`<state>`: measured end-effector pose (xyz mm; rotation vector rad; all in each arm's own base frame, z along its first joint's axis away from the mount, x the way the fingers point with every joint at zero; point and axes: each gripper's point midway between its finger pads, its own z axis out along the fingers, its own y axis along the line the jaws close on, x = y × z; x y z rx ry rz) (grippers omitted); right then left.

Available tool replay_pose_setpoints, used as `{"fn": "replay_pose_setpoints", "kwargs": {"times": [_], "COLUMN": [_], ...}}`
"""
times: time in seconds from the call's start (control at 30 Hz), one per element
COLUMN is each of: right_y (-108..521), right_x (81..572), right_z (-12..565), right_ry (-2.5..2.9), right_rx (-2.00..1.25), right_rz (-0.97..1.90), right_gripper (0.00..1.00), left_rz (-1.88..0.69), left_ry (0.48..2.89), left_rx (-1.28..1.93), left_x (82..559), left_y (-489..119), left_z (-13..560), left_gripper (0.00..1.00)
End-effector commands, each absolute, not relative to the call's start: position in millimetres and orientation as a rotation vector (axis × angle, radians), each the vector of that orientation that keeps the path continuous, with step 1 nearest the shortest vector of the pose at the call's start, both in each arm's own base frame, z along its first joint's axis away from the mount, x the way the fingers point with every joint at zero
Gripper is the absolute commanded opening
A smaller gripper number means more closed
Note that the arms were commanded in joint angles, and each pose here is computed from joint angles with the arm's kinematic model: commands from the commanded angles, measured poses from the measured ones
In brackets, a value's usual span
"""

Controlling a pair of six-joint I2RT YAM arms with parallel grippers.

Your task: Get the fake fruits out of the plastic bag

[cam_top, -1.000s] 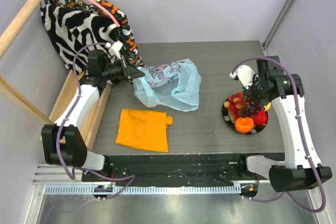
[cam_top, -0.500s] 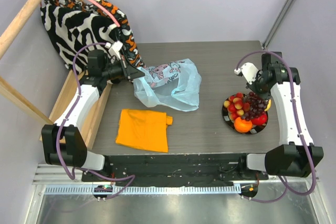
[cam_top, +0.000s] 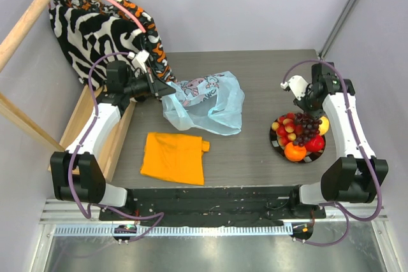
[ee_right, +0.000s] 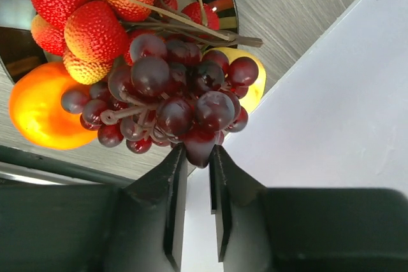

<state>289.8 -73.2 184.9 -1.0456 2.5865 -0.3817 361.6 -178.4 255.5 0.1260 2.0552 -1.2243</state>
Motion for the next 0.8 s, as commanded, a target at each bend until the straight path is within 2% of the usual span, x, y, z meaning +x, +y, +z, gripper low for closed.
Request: {"fn": "replay_pose_setpoints", "kwargs": {"times": [0.0, 0.4, 0.6, 0.77], "right_y": [-74.2, -62.8, -64.1, -62.3], "right_x": [296.8, 297.9, 304.7, 311.2], "right_z": [186.8, 166.3, 179.2, 213.4], "right_ry": [2.560, 2.622, 2.613, 2.555], "right_rx": [-1.023, -0.967, -0.915, -0.870], "right_rz": [-0.394, -0.273, -0.291, -0.306], "right_gripper": [0.29, 0.43, 0.43, 0.44], "left_rz": [-1.220, -1.223, -1.221, -1.216], "left_ry": [2.004, 2.002, 2.003, 2.000], "left_rx": [0.175, 0.178, 0.177, 0.178], "left_x": [359.8, 362.3, 361.6, 362.0], "left_y": [-180.8, -181.8, -181.5, -181.2], "left_z": [267.8, 267.6, 266.8, 267.7], "left_gripper": [0.00, 0.00, 0.00, 0.00]}}
